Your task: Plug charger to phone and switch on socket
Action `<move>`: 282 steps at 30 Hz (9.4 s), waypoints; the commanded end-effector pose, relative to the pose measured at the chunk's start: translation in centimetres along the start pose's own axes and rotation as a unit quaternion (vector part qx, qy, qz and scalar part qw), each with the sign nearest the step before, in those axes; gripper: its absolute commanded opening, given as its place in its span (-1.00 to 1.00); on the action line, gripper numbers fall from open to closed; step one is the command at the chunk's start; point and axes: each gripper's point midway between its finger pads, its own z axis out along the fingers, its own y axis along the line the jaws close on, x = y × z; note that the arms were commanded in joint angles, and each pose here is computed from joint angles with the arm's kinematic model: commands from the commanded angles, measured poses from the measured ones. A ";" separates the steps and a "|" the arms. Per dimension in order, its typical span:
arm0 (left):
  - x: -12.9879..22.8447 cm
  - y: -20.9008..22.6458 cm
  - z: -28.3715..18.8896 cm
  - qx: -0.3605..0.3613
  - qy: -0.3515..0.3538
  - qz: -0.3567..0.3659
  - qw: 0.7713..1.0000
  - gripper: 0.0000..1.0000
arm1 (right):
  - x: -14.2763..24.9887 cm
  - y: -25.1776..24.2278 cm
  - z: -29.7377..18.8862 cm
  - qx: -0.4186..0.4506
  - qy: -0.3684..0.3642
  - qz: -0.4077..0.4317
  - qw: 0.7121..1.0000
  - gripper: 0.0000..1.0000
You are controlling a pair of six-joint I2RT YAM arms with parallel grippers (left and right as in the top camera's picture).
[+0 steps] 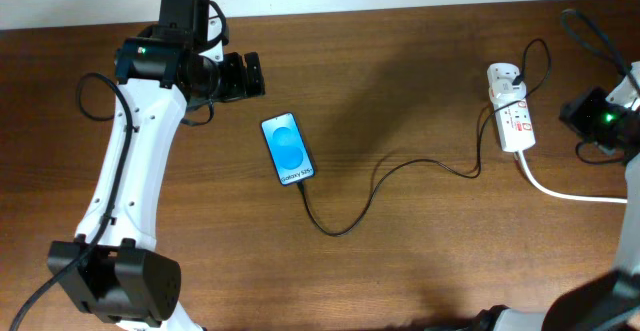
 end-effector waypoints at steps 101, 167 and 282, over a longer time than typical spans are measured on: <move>-0.3 0.1 -0.5 -0.003 -0.008 0.002 1.000 0.98 | 6.6 -1.3 22.2 -0.057 0.125 0.101 0.985 -0.92; -0.3 0.1 -0.5 -0.002 -0.008 0.002 1.000 0.98 | 1.2 12.0 -2.5 -0.119 -0.029 -0.157 0.980 -0.81; -0.3 0.1 -0.5 -0.003 -0.008 0.002 1.000 0.98 | 21.8 7.8 -4.6 -0.155 -0.347 -0.450 0.808 0.97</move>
